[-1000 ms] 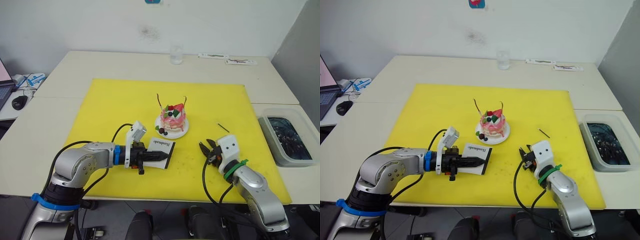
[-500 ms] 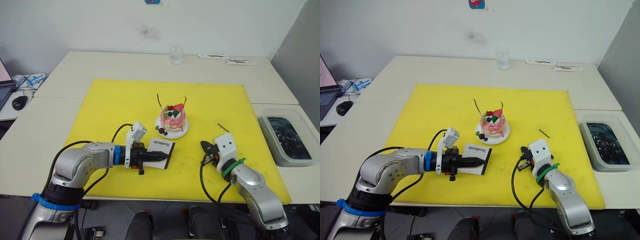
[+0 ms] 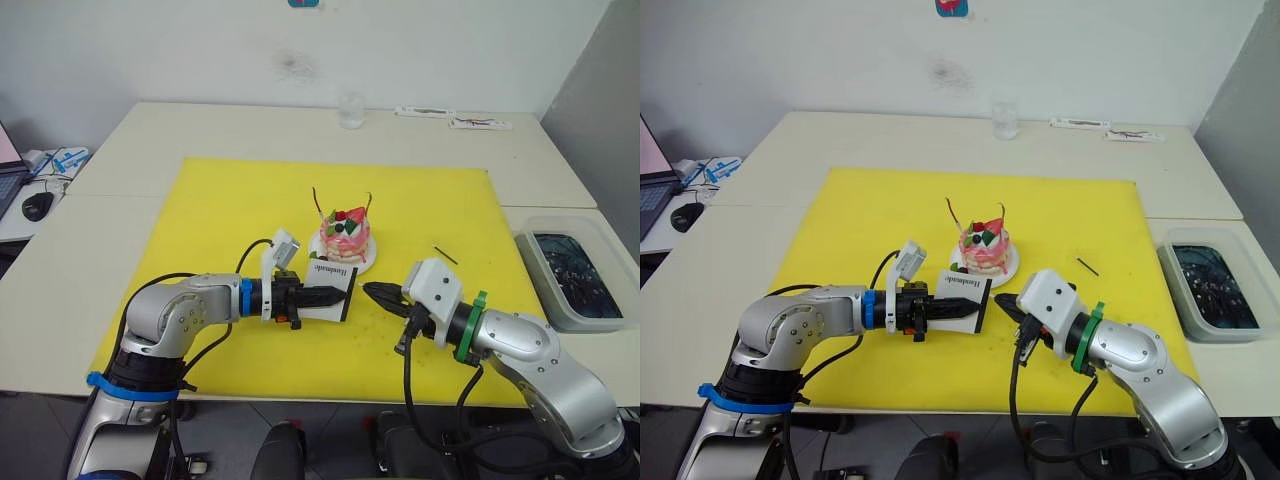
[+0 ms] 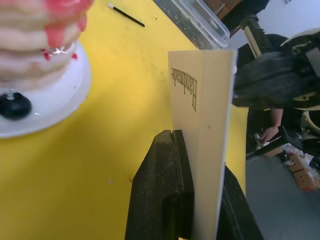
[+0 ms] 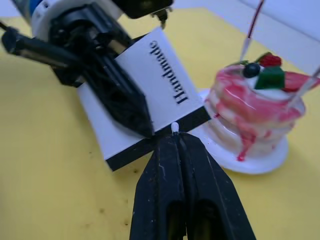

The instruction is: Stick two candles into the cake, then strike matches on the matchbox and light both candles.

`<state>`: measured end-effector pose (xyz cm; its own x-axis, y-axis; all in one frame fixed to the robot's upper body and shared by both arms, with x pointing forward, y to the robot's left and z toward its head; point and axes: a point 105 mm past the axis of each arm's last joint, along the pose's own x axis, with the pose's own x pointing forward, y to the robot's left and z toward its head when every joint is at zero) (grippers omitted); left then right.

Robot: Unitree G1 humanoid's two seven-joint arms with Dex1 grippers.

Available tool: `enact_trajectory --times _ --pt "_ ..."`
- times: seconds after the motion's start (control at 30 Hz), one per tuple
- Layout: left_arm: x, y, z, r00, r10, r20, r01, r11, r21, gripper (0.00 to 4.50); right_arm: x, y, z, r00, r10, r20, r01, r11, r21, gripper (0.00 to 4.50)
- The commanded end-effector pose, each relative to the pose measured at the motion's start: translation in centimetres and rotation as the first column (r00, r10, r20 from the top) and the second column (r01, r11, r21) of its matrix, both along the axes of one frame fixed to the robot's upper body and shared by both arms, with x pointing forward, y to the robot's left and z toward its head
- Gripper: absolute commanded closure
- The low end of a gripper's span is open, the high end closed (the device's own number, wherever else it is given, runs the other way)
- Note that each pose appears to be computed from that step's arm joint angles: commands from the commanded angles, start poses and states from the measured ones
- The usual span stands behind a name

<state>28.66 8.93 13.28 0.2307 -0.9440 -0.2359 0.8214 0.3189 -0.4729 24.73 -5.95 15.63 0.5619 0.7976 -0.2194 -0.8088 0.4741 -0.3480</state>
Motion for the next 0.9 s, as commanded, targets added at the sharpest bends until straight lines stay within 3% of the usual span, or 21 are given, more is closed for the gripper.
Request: enact_trajectory --times 0.03,0.47,0.9 --pt "0.09 -0.1 1.09 1.0 -0.008 0.019 0.009 0.999 -0.032 4.5 0.06 0.51 0.43 0.999 0.018 0.029 -0.017 1.0 -0.022 4.46" --pt "-0.41 -0.13 1.37 1.0 -0.023 0.006 0.023 0.999 -0.045 4.5 0.78 0.63 -0.56 0.999 0.002 0.036 0.001 0.997 -0.079 4.46" --pt "-0.03 0.1 0.89 1.0 0.007 0.011 -0.007 1.0 -0.026 4.5 0.32 0.82 0.28 0.997 0.032 0.068 -0.027 0.997 -0.074 4.46"
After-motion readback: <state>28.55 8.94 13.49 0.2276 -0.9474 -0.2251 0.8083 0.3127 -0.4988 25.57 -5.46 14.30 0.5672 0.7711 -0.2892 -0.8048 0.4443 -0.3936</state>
